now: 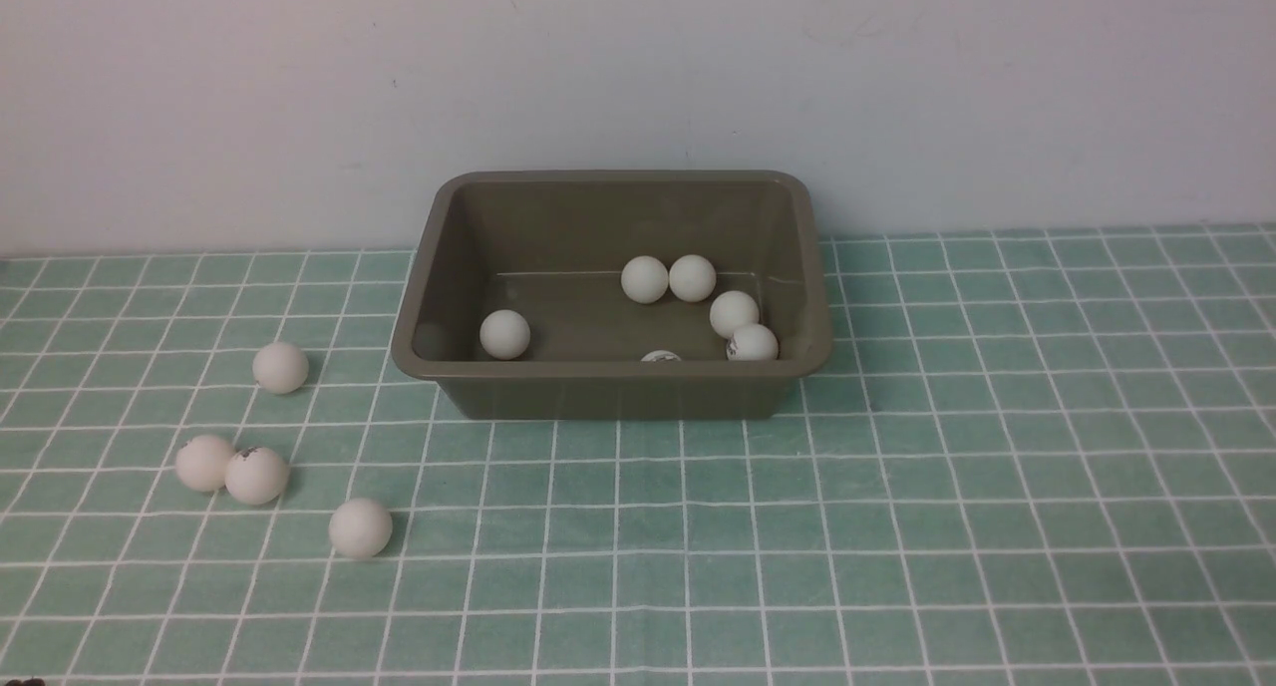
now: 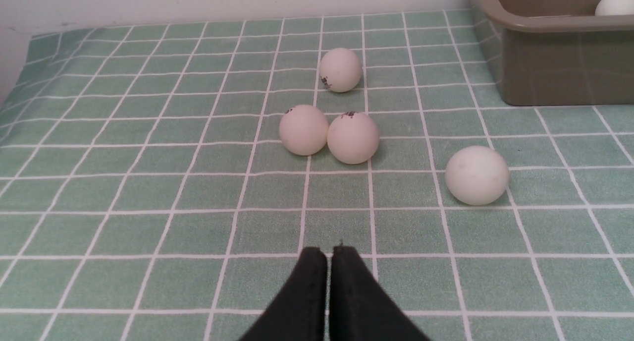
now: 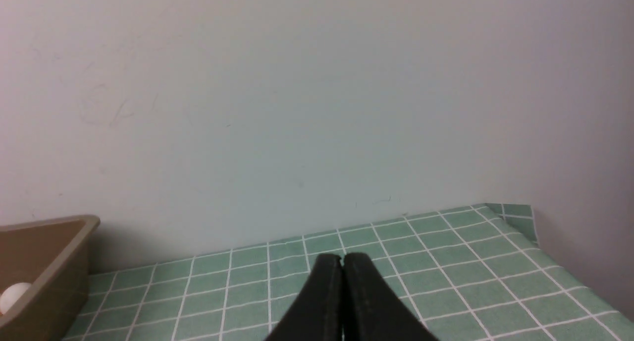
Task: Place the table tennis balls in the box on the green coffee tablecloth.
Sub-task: 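Reach for and grasp a ping pong ball on the table beside the basket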
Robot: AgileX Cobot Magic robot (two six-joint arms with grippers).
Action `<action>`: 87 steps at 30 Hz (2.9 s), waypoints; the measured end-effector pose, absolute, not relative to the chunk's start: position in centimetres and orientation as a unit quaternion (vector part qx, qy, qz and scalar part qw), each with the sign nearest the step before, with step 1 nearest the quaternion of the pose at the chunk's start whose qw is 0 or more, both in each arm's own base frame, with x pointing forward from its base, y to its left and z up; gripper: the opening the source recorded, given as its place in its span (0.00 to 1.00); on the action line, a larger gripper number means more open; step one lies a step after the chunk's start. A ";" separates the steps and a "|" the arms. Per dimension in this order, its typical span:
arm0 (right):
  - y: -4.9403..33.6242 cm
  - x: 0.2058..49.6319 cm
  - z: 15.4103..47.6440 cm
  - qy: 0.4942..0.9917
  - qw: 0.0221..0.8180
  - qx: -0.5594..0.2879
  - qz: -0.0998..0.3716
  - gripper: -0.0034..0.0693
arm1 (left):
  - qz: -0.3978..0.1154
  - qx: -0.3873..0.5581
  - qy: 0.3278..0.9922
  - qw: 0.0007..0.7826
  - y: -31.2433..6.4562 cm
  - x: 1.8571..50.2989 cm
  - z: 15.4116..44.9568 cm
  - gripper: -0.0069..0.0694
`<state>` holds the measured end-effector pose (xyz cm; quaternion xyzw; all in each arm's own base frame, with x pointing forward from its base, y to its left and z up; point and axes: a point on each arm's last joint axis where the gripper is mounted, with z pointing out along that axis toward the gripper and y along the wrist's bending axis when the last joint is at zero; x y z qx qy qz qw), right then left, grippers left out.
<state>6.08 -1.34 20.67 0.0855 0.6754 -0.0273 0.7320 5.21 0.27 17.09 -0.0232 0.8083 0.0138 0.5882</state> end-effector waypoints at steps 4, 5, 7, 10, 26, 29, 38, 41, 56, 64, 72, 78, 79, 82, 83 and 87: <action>-0.5 6.2 20.2 0.698 0.716 0.026 -0.023 0.03 | 0.014 -0.023 0.808 0.588 0.3 5.2 17.1 0.08; -0.3 6.2 20.0 0.708 0.706 0.015 -0.017 0.03 | 0.014 -0.023 0.808 0.588 0.3 5.2 17.1 0.08; 0.0 6.2 19.5 0.726 0.687 0.008 -0.006 0.03 | 0.014 -0.023 0.808 0.588 0.3 5.2 17.1 0.08; 0.1 6.1 18.6 0.761 0.649 0.013 0.005 0.03 | 0.014 -0.023 0.808 0.588 0.3 5.2 17.1 0.08; -0.2 5.9 17.7 0.789 0.612 0.045 0.015 0.03 | 0.014 -0.023 0.808 0.588 0.3 5.2 17.1 0.08; -0.2 5.9 17.7 0.789 0.612 0.045 0.015 0.03 | 0.014 -0.023 0.808 0.588 0.3 5.2 17.1 0.08; -0.2 5.9 17.7 0.789 0.612 0.045 0.015 0.03 | 0.014 -0.023 0.808 0.588 0.3 5.2 17.1 0.08; -0.2 5.9 17.7 0.789 0.612 0.045 0.015 0.03 | -0.006 -0.038 0.807 0.590 0.1 5.2 17.1 0.08; -0.2 5.9 17.7 0.789 0.612 0.045 0.015 0.03 | -0.366 -0.335 0.637 0.590 -0.8 5.7 19.5 0.08; -0.2 5.9 17.7 0.789 0.612 0.045 0.015 0.03 | -0.391 -0.429 0.502 0.641 1.2 5.5 21.0 0.08; -0.2 5.9 17.7 0.789 0.612 0.045 0.015 0.03 | -0.343 -0.488 0.362 0.716 3.9 4.3 22.4 0.08; -0.2 5.9 17.7 0.789 0.612 0.045 0.015 0.03 | -0.135 -0.189 0.472 0.851 1.5 3.3 29.1 0.08; -0.2 5.9 17.7 0.789 0.612 0.045 0.015 0.03 | -0.094 -0.135 0.510 0.844 1.0 3.5 30.2 0.08; -0.2 5.9 17.7 0.789 0.612 0.045 0.015 0.03 | -0.047 -0.067 0.599 0.796 0.3 4.8 31.4 0.08; -0.2 5.9 17.7 0.789 0.612 0.045 0.015 0.03 | -0.037 -0.045 0.648 0.759 0.0 5.7 31.8 0.08; -0.2 5.9 17.7 0.789 0.612 0.045 0.015 0.03 | -0.034 -0.020 0.762 0.646 -0.2 9.5 32.5 0.08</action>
